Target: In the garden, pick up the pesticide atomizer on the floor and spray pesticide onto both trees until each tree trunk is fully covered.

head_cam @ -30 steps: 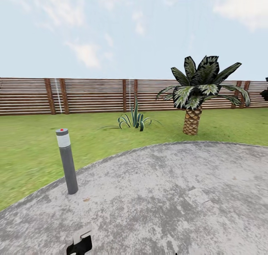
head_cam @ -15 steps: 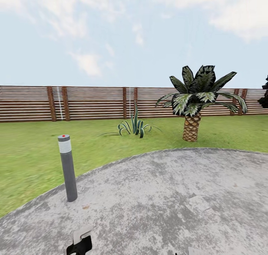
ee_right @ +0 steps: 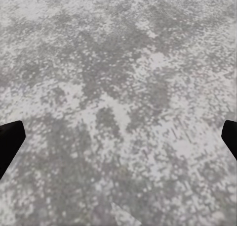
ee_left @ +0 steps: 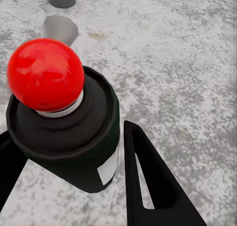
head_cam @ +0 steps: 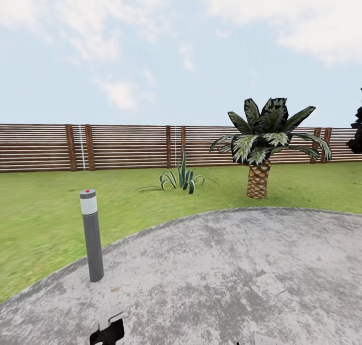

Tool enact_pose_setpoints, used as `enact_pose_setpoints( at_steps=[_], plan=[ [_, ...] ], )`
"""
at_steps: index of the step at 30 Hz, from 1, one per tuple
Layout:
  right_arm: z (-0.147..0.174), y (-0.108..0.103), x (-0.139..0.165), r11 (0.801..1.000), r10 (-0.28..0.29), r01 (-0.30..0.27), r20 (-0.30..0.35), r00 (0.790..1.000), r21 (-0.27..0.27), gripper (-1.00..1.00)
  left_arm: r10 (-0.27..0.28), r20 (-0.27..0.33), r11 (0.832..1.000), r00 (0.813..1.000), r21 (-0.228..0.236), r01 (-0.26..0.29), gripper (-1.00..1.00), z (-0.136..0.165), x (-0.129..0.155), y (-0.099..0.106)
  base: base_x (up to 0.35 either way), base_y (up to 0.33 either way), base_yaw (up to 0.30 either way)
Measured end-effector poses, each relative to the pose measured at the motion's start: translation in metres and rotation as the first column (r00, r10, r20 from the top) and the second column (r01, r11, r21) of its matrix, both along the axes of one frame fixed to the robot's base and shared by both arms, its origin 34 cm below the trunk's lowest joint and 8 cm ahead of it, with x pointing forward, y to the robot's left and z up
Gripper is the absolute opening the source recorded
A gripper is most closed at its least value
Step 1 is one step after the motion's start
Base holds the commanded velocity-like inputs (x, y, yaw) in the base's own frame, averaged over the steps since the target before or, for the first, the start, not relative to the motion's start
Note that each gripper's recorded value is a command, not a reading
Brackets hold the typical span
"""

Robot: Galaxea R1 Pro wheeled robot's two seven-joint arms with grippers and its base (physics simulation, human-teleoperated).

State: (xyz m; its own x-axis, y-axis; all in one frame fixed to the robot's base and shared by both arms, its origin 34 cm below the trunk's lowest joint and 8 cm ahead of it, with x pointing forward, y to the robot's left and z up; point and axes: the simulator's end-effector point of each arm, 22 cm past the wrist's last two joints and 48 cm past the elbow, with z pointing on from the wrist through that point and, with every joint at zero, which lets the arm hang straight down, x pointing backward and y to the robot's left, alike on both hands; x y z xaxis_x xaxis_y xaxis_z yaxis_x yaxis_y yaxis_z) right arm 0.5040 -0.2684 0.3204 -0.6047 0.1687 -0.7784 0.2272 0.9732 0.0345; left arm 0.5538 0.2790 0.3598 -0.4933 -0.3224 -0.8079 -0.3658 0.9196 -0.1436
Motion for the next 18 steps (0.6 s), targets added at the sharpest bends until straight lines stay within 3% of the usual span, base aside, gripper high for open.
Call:
enact_pose_setpoints(
  at_steps=[18],
  plan=[
    [0.04, -0.001, 0.01, 1.0, 0.0, 0.0, -0.001, 1.0, -0.002, 1.0, 0.0, -0.001, 1.0, 1.0, 0.0, 0.0, -1.0, 0.04, 0.01, 0.0, 0.0, 0.0, 0.0]
  ],
)
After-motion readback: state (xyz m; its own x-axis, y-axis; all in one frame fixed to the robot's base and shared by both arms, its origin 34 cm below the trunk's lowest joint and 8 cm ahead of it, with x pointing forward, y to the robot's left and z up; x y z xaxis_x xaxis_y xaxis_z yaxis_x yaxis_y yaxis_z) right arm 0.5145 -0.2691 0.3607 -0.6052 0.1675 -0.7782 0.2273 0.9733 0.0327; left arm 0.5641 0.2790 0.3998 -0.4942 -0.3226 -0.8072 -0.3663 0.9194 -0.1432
